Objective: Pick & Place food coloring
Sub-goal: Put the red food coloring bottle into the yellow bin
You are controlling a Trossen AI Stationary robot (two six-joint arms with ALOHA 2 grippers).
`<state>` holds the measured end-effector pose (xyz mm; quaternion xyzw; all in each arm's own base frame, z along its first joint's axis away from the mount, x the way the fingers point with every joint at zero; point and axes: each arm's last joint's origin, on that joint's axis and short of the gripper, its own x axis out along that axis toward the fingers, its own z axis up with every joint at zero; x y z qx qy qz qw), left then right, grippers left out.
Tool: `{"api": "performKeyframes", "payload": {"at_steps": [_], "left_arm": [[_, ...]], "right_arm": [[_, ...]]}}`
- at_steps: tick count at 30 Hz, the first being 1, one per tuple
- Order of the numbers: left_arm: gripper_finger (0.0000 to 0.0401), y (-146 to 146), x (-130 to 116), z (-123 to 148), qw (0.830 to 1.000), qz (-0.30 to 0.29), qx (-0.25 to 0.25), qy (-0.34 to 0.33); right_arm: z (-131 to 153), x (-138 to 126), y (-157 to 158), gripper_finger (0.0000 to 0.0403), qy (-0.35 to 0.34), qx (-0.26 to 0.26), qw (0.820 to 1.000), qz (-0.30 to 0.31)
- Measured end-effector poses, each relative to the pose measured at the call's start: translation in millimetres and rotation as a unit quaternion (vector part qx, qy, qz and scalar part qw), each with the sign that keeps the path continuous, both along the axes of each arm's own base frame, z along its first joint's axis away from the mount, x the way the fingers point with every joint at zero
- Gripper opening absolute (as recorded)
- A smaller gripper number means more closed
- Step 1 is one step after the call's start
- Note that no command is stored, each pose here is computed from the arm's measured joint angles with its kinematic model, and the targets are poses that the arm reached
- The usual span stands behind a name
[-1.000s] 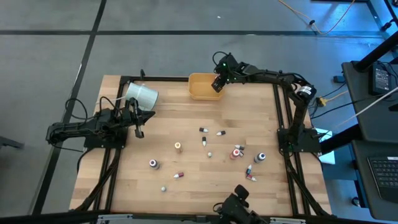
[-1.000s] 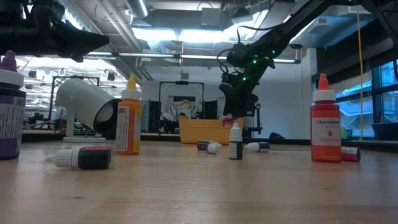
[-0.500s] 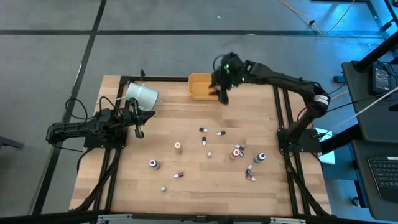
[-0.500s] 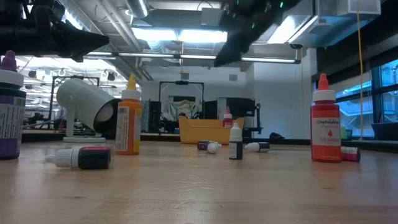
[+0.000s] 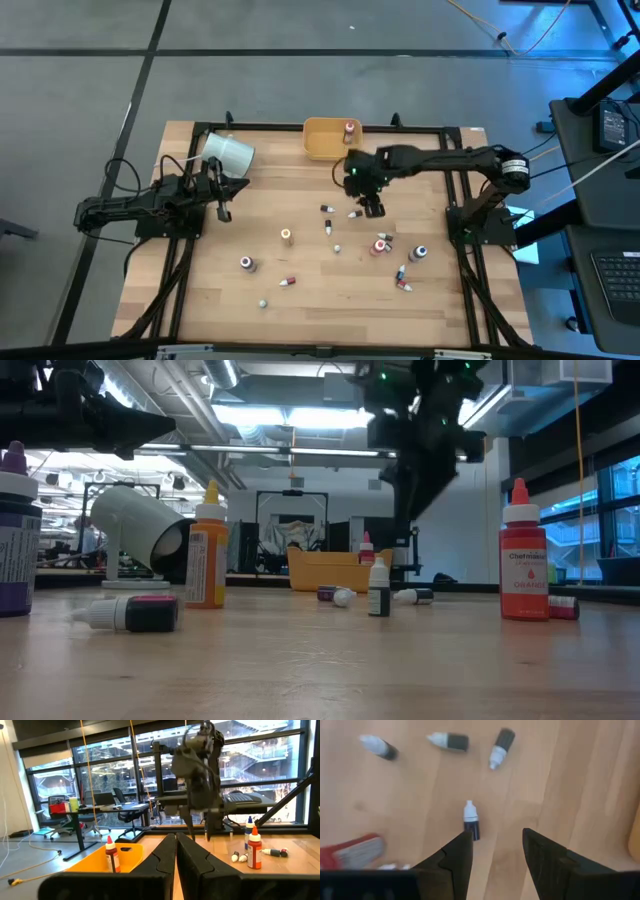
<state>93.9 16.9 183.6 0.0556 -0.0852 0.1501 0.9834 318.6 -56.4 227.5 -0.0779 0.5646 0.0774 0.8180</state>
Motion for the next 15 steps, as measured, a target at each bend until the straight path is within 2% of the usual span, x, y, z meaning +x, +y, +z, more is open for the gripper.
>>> {"api": "performKeyframes", "payload": {"at_steps": [8,15], "left_arm": [[0.0012,0,0,0,1.0,0.0,0.0,0.0],[0.0009,0,0,0,1.0,0.0,0.0,0.0]], "right_arm": [[-48,-11,12,0.0172,-0.006,-0.013,1.0,0.004],[-67,-18,19,0.0172,-0.016,-0.014,1.0,0.012]]}}
